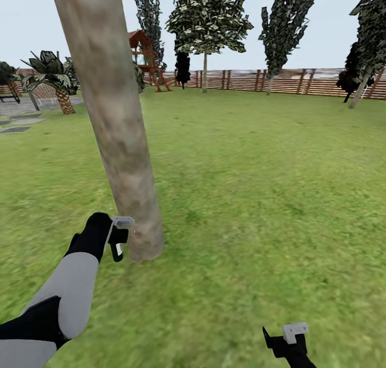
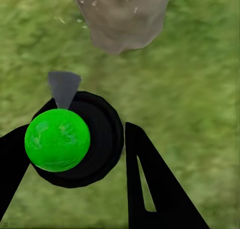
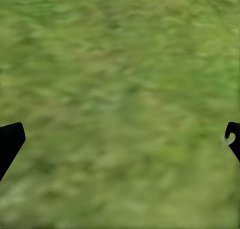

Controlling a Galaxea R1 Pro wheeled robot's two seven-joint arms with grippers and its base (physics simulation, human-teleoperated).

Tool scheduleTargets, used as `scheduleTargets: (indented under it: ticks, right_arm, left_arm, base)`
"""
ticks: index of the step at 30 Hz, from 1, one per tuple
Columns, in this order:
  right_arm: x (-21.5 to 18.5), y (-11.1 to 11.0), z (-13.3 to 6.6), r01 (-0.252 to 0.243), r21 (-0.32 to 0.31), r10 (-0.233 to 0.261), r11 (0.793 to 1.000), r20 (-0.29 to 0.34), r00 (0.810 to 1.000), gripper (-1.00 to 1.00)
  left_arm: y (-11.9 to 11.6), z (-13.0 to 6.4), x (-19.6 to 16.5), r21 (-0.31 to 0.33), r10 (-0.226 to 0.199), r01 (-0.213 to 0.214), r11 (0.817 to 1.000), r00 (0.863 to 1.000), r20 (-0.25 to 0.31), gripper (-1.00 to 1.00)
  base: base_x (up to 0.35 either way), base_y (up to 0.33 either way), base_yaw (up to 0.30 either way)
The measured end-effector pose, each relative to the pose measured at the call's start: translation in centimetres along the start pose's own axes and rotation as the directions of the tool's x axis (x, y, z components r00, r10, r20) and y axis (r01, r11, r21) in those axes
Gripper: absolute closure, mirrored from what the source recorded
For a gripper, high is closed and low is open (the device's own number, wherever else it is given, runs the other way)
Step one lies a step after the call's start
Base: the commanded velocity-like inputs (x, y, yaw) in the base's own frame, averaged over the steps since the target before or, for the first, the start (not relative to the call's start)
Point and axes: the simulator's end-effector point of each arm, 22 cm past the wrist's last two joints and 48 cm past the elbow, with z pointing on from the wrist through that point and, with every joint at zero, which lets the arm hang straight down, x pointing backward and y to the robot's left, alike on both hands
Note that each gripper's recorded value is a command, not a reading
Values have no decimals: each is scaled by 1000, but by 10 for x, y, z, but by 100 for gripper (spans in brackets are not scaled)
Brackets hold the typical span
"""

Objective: In the garden, pick up the pesticide atomizer on the floor and spray pesticide onto both trees until each tree trunk is fully covered.

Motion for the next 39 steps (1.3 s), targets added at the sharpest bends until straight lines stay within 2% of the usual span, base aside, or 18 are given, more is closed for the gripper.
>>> scheduleTargets:
  ticks: [5,12,22,26,29,31,39]
  right_arm:
    - [0,0,0,0,0,0,1000,0,1000,-100]
    - [0,0,0,0,-2,0,1000,0,1000,-100]
    - [0,1,0,1,-2,-1,1000,0,1000,-100]
    - [0,1,0,1,-2,-1,1000,0,1000,-100]
    - [0,1,0,1,-3,-1,1000,0,1000,-100]
    - [0,1,0,1,-2,-1,1000,0,1000,-100]
    - [1,1,0,2,-2,-2,1000,-2,1000,-100]
  left_arm:
    - [-2,0,0,3,0,0,1000,1000,0,100]
    - [-5,0,0,9,-1,1,1000,1000,1,100]
    - [-8,2,4,8,5,-5,1000,1000,-6,100]
    - [15,5,11,-28,3,-4,1000,1000,-11,100]
    - [70,5,18,-89,-25,23,996,999,-20,100]
    - [71,6,20,-80,-35,33,996,999,-23,100]
    - [-21,11,19,38,3,-2,999,1000,-23,100]
  base:
    - [176,-230,228]
    - [204,-215,17]
    - [-116,-215,2]
    - [-14,-12,198]
    - [-1,-1,247]
    - [0,0,83]
    - [0,0,6]
